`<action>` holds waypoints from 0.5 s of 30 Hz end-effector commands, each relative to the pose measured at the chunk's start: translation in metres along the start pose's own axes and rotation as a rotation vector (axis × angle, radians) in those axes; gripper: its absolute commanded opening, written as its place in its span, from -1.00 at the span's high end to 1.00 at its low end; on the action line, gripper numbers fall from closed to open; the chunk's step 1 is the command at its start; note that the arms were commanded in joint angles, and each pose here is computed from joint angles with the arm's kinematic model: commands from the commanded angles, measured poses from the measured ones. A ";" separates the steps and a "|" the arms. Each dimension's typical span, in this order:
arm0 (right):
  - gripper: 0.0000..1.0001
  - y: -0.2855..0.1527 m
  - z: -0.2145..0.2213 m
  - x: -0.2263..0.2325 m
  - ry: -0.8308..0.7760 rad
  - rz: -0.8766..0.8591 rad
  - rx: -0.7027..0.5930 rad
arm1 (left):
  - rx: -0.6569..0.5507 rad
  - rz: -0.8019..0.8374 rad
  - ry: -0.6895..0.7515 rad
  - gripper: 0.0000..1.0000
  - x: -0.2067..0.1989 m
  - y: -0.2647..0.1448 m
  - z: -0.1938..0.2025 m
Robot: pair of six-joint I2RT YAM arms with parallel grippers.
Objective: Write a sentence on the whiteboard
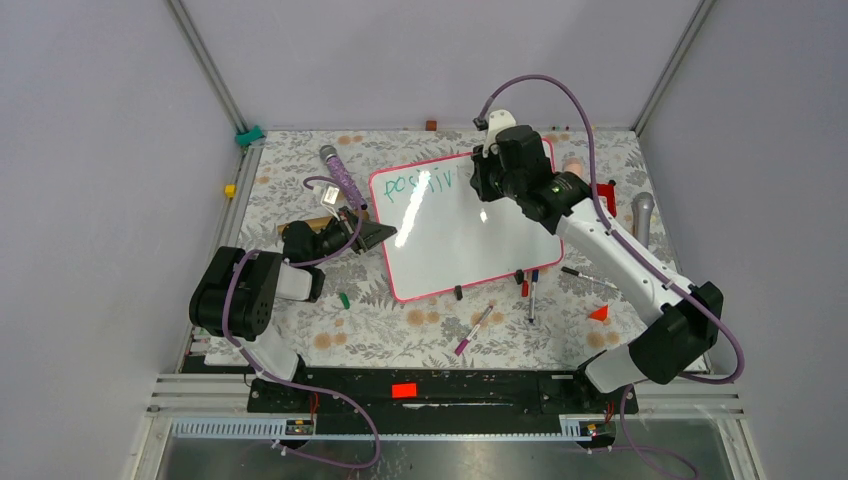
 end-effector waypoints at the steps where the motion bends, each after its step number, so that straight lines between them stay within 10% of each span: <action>1: 1.00 -0.003 -0.003 0.001 0.022 -0.017 -0.025 | -0.031 -0.033 0.057 1.00 0.005 -0.001 -0.006; 15: 1.00 -0.002 0.011 0.000 0.022 -0.011 0.012 | -0.032 -0.036 0.056 1.00 0.006 -0.001 -0.006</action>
Point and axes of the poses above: each gripper's point midway between its finger pads, its own y axis out along the fingers, its own x axis along the line the jaws close on, z = x × y, the point moved 2 cm from there along -y, back along the fingers, and after that the axes turned 4 degrees about -y, right-handed, at the moved point
